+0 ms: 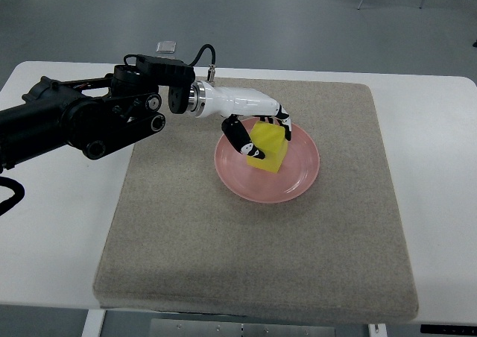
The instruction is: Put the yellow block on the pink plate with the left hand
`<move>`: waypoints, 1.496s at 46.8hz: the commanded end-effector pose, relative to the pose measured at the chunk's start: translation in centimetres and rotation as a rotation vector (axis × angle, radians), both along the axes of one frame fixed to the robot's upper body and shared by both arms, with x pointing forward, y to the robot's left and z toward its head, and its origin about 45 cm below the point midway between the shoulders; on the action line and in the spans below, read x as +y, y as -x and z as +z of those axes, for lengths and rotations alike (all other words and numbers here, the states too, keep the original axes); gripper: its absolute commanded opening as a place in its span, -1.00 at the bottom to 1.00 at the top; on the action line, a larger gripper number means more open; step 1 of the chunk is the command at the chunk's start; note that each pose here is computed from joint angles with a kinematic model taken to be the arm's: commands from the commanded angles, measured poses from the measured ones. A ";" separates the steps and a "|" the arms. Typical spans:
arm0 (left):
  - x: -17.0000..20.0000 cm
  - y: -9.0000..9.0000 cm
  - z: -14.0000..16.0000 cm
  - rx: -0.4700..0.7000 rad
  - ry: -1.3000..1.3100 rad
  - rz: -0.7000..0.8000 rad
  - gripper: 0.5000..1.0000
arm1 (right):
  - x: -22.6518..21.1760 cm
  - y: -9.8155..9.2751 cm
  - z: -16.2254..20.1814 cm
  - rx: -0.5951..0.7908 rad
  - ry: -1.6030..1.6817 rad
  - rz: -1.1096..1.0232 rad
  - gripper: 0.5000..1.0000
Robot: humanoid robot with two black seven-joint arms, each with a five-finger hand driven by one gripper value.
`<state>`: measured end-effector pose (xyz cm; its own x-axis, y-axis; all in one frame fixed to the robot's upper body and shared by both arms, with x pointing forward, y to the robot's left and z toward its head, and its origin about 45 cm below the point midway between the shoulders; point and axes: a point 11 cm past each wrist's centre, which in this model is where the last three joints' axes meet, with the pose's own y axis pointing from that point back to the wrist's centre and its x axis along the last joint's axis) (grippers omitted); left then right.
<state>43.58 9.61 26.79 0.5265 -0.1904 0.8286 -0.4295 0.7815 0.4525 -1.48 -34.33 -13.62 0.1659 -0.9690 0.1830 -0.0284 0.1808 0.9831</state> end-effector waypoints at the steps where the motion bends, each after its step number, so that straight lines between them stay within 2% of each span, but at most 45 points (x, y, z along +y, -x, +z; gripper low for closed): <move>1: 0.0 0.0 -0.1 -0.008 -0.011 -0.004 -0.41 | 0.0 0.0 0.0 0.000 0.000 0.000 0.69; 10: 0.1 0.1 -0.3 -0.006 -0.014 -0.004 -0.34 | 0.0 0.0 0.0 0.000 0.000 0.000 0.69; 19: 0.2 0.2 -0.6 0.002 -0.018 -0.006 0.06 | 0.0 0.0 0.0 0.000 0.000 0.000 0.69; 24: 0.2 0.2 -0.6 0.002 -0.018 -0.006 0.11 | 0.0 0.0 0.0 0.000 -0.001 0.000 0.69; 26: 0.3 0.2 -0.5 0.002 -0.018 -0.004 0.24 | 0.0 0.0 0.0 0.000 0.000 0.000 0.69; 37: 0.4 0.1 -0.6 0.004 -0.020 -0.001 0.51 | 0.0 0.0 0.0 0.000 0.000 0.000 0.69; 46: 0.8 0.0 -0.4 0.001 -0.020 0.006 0.55 | 0.0 0.0 0.0 0.000 0.000 0.000 0.69; 50: 1.0 -0.2 -0.3 -0.002 -0.018 0.012 0.69 | 0.0 0.0 0.0 0.000 0.000 0.000 0.69; 57: 2.0 -0.8 0.6 -0.014 -0.008 0.039 0.69 | 0.0 0.0 0.0 0.000 0.000 0.000 0.69; 70: 7.6 -3.4 1.9 -0.048 -0.012 0.181 0.69 | 0.0 0.0 0.0 0.000 0.000 0.000 0.69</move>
<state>46.18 15.71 28.50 0.5149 -0.1334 0.8468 -0.5506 0.7057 0.4460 -1.48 -34.33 -13.62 0.1659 -0.9690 0.1832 -0.0284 0.1811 0.9831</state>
